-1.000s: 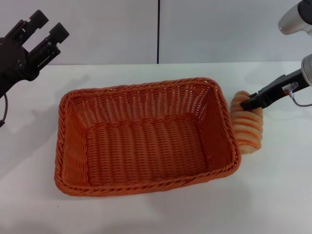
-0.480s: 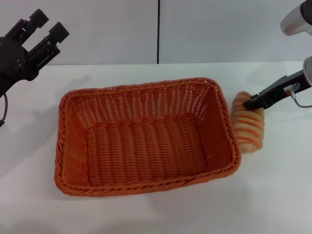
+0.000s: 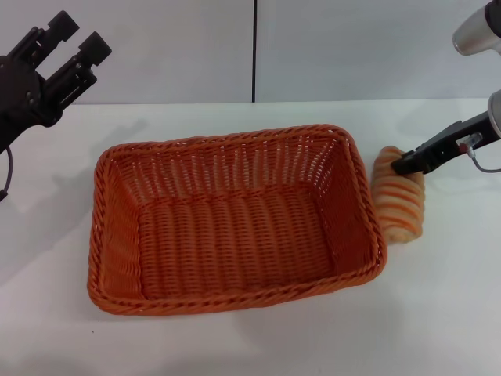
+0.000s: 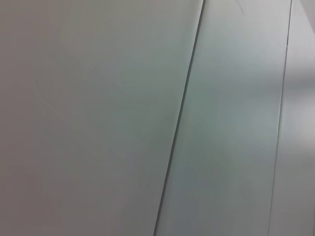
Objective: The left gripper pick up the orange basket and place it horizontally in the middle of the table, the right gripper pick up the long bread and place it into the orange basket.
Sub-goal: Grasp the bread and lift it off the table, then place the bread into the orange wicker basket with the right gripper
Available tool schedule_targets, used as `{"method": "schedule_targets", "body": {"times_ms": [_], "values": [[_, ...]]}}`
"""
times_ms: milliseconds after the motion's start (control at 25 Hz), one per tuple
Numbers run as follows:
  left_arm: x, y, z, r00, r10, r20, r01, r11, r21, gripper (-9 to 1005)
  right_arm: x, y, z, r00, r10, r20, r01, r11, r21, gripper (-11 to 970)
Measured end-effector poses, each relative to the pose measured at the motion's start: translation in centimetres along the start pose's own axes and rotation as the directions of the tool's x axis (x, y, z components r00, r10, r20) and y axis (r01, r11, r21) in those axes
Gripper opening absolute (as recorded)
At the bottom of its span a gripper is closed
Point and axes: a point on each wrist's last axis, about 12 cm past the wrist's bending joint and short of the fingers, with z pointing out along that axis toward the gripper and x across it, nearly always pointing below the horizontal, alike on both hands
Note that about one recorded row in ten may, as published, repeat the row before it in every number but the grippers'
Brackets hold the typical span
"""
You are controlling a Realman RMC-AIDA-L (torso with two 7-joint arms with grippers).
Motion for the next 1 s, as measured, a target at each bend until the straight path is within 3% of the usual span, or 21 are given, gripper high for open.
{"method": "schedule_targets", "body": {"times_ms": [240,440,600,760,800,840,1000], "values": [[-0.1,0.0,0.0,1.0,0.0,0.004,0.0,1.0,0.003,734,0.1,-0.7,-1.4,0.999,0.015,0.048,-0.017,0.999,0.043,151],[-0.3,0.0,-0.2,1.0,-0.002,0.012,0.002,1.0,0.003,728,0.5,-1.9,-4.8,0.976,0.049,0.211,-0.076,0.99,0.122,137],[-0.3,-0.1,-0.3,1.0,-0.001,0.017,0.001,1.0,0.006,723,0.1,-1.8,-8.6,0.922,0.028,0.386,-0.098,0.982,0.162,136],[-0.3,-0.1,-0.4,1.0,-0.002,0.017,0.001,1.0,0.006,719,-0.7,-0.4,-11.4,0.833,-0.007,0.554,-0.077,0.989,0.129,134],[-0.3,-0.1,-0.4,1.0,-0.002,0.017,0.002,1.0,0.006,717,-1.5,1.0,-12.0,0.792,-0.035,0.609,-0.004,0.998,0.062,134],[-0.3,-0.1,-0.4,1.0,-0.002,0.017,0.002,1.0,0.006,716,-1.5,1.0,-12.0,0.792,-0.035,0.609,-0.004,0.998,0.062,132],[-0.3,-0.1,-0.3,1.0,0.0,0.019,0.0,1.0,0.009,711,-3.4,4.4,-11.5,0.752,-0.094,0.653,0.18,0.981,-0.067,125]]}}
